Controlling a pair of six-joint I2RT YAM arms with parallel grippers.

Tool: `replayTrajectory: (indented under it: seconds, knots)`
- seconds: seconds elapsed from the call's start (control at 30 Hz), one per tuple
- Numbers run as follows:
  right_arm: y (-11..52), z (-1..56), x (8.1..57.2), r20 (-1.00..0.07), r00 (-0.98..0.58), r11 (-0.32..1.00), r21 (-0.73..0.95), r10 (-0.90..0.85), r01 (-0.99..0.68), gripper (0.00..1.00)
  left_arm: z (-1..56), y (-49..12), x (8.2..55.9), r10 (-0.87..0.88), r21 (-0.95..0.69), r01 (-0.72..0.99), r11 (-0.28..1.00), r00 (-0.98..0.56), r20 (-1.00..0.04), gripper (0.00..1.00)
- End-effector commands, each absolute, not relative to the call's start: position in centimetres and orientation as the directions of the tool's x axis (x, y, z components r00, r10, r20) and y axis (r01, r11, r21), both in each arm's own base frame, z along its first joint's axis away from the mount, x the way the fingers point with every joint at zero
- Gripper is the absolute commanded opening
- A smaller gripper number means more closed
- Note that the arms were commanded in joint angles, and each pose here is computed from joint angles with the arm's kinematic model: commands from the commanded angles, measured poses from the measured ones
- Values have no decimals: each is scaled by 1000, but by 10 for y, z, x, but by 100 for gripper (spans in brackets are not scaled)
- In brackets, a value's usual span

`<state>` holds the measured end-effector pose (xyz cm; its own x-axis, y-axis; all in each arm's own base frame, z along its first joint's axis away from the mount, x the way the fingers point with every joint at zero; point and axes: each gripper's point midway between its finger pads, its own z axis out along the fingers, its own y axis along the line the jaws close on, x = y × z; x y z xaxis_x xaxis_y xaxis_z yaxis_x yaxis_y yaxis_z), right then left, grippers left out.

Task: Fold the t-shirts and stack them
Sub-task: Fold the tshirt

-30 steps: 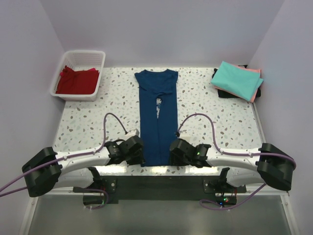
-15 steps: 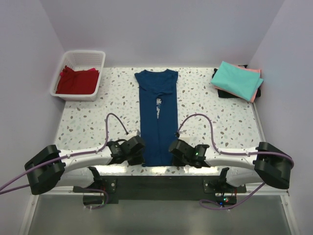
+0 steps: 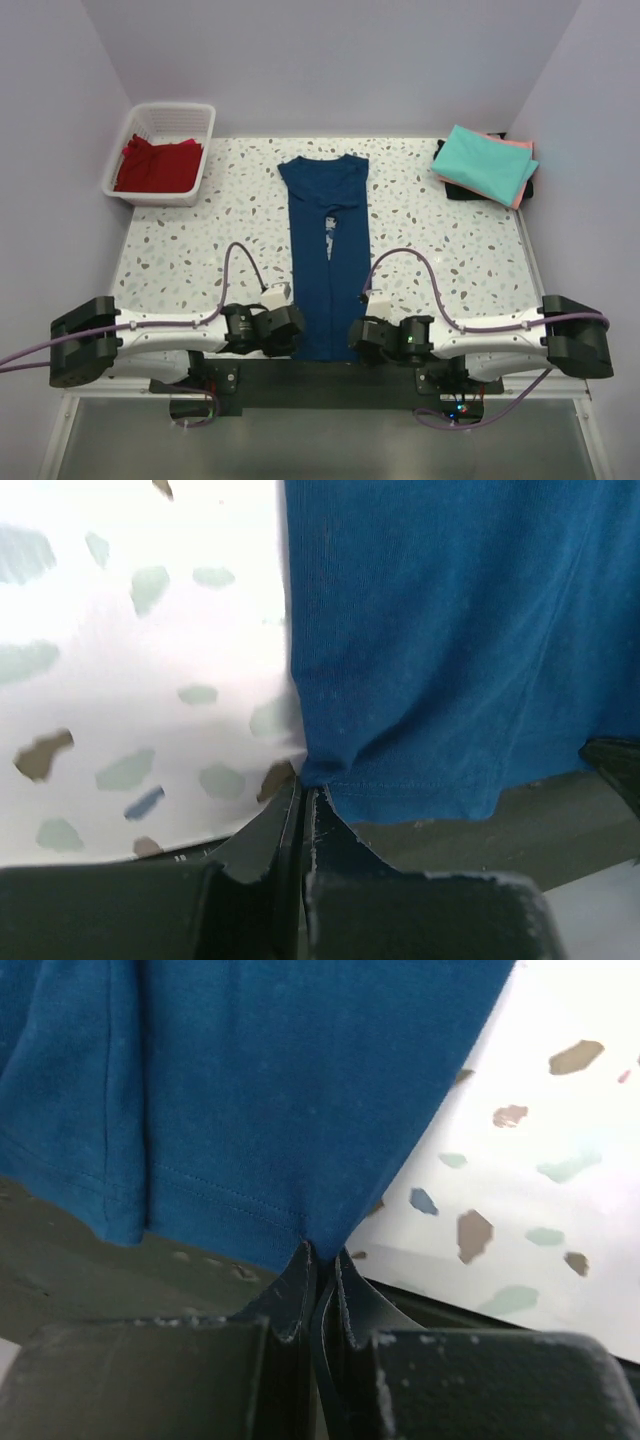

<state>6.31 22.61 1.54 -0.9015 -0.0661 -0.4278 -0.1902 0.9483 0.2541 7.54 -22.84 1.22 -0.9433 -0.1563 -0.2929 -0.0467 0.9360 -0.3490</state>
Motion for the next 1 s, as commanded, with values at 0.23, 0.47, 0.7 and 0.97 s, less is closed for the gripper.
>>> replayTrajectory:
  seconds: [0.23,0.47,0.7,0.97]
  knots:
    - [206,74,91,-637,-771,976,152,-24,-155,0,49,-228,76,-216,-299,-82,951,-868,-448,0]
    - [201,117,113,-735,-677,982,100,-34,-158,0,94,-232,106,-258,-315,-78,946,-770,-584,0]
    - [195,147,139,-832,-553,991,28,-49,-130,0,130,-230,144,-320,-281,-167,945,-646,-693,0]
    - [202,172,187,-894,-443,996,-26,-64,-90,0,149,-230,196,-303,-233,-195,953,-567,-766,0]
